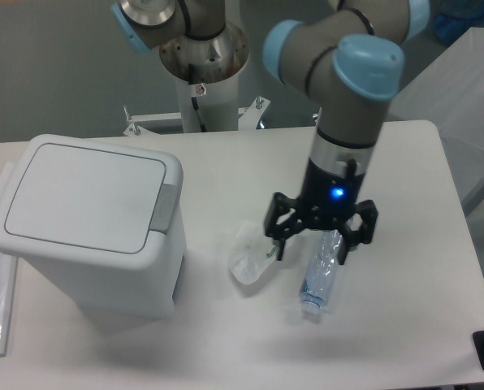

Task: Open the trash can
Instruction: 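Move the gripper from the bottle toward the trash can's grey button, then lower the gripper finger onto the grey button on the trash can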

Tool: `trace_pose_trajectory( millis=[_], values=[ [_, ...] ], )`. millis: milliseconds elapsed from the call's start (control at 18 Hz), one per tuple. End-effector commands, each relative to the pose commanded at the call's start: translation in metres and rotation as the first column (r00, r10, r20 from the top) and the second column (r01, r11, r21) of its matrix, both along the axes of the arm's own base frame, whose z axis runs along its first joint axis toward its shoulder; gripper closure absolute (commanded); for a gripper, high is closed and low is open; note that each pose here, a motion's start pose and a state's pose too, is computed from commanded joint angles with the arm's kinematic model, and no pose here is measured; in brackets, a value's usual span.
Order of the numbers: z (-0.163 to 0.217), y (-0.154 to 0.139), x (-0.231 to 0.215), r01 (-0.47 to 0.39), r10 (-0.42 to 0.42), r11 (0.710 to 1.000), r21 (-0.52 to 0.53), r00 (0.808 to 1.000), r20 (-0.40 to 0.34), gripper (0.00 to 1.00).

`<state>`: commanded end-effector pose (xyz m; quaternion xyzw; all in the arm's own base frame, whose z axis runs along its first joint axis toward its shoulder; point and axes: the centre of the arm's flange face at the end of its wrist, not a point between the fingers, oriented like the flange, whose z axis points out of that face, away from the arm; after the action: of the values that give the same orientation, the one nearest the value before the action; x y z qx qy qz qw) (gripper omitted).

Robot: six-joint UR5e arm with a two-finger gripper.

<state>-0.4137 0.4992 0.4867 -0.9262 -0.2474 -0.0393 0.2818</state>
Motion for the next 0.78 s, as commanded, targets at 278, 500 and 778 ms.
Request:
trace_pose_trajectory(
  millis=[278, 500, 778],
  values=[
    [0.024, 0.017, 0.045, 0.021, -0.022, 0.999, 0.041, 1.000, 0.018, 0.00],
    [0.029, 0.022, 0.074, 0.027, -0.029, 0.999, 0.044, 0.999, 0.044, 0.00],
    [0.015, 0.023, 0.092, 0.045, -0.046, 0.999, 0.020, 0.997, 0.062, 0.00]
  ],
)
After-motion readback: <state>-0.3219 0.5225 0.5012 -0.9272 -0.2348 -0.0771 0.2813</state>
